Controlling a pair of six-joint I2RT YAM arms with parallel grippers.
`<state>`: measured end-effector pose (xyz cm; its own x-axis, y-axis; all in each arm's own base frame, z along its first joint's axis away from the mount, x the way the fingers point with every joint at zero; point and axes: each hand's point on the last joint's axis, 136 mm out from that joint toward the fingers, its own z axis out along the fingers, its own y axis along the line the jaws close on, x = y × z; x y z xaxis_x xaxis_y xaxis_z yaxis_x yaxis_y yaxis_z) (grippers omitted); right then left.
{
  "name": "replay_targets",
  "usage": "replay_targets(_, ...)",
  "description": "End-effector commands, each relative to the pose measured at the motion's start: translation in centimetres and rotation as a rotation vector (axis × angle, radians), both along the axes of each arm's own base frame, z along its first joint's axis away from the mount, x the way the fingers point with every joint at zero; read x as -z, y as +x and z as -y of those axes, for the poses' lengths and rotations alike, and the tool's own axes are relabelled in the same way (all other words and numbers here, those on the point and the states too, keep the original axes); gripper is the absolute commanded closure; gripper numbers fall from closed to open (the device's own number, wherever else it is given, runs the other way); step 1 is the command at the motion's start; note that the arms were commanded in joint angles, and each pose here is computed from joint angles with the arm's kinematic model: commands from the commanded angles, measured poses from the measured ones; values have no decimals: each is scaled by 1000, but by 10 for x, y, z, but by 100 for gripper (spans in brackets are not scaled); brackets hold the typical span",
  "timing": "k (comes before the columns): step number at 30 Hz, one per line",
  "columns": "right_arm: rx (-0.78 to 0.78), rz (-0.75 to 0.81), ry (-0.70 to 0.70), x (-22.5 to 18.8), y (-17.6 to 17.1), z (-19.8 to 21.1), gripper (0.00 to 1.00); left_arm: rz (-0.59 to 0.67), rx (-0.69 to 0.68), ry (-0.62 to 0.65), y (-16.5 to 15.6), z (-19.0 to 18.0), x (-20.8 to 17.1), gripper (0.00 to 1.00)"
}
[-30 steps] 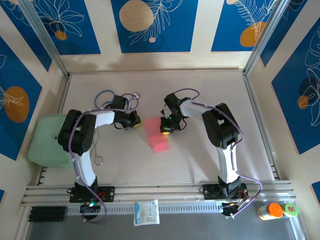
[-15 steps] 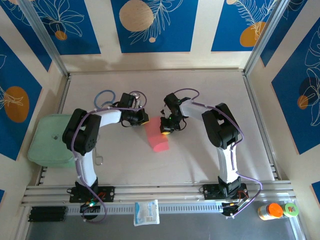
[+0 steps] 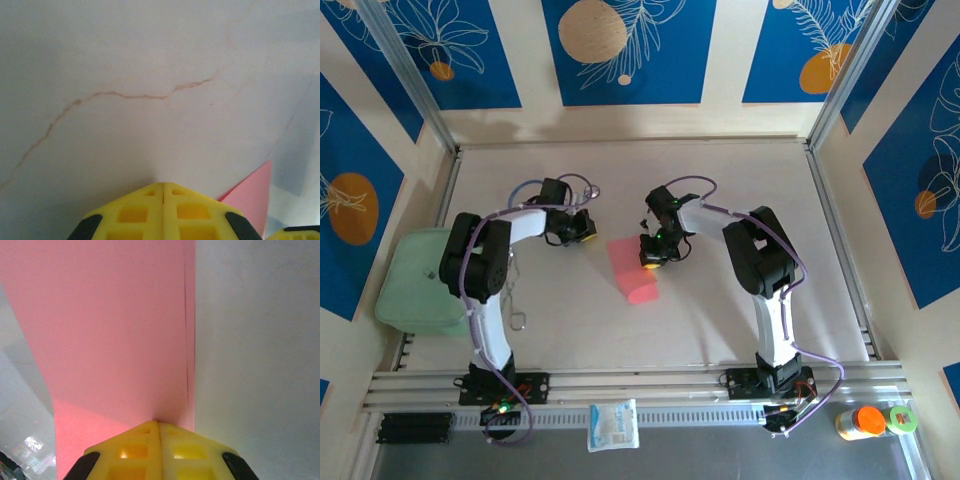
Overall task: Fold a paper plane with a square sheet of paper (pick it up from the middle)
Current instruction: First fold the square sheet of paper in half at the center of the table.
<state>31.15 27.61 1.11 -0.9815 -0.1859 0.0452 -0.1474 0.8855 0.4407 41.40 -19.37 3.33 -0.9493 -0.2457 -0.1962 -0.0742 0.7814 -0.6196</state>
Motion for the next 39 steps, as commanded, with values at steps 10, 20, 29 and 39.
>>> replay_targets(10,-61,-31,-313,54,3,56,94,-42,109,-198,-67,73,-22,93)
replay_targets(20,25,-75,-337,64,-4,60,94,-122,62,-284,-105,106,-10,94)
replay_targets(29,64,-88,-357,69,-8,67,93,-189,33,-257,-142,104,13,94)
replay_targets(39,102,-97,-368,75,-10,75,94,-254,67,-105,-186,76,26,94)
